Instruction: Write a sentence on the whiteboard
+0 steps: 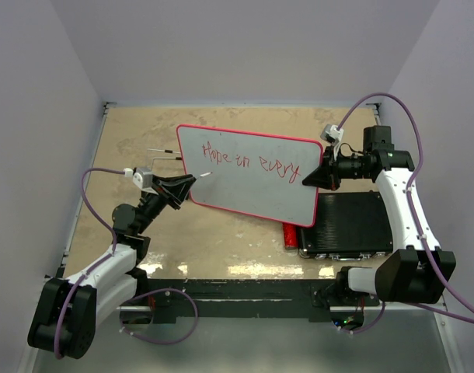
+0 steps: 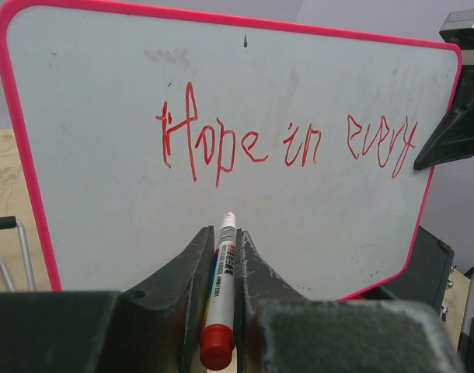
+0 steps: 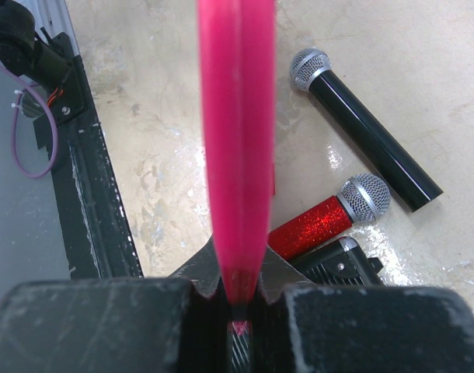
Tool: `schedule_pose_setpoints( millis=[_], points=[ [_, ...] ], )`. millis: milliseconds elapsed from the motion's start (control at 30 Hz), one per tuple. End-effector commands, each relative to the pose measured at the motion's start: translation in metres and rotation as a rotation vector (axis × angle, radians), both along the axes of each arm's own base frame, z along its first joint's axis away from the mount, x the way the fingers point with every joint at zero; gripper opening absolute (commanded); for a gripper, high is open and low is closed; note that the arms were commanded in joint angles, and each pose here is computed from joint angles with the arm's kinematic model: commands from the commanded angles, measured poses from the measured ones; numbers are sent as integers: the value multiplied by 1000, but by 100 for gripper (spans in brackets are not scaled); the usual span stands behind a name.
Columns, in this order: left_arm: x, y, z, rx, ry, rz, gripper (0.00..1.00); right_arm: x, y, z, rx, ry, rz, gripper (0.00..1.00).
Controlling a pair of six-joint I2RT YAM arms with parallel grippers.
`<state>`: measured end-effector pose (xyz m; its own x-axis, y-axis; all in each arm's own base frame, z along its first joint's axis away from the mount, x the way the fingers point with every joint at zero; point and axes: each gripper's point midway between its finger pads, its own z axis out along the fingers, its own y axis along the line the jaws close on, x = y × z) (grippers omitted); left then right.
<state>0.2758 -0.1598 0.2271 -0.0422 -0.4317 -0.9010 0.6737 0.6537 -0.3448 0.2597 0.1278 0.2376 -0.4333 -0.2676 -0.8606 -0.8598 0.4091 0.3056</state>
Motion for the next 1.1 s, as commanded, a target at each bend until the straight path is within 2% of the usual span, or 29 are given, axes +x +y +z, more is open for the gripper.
schedule_pose_setpoints(
  millis=[0,1067],
  points=[
    [-1,3,19,-8,-83,15,0,5,0,14,-12,-111,8,0],
    [0,4,18,-21,-75,14,0,4,1,14,-8,-114,23,0]
  ],
)
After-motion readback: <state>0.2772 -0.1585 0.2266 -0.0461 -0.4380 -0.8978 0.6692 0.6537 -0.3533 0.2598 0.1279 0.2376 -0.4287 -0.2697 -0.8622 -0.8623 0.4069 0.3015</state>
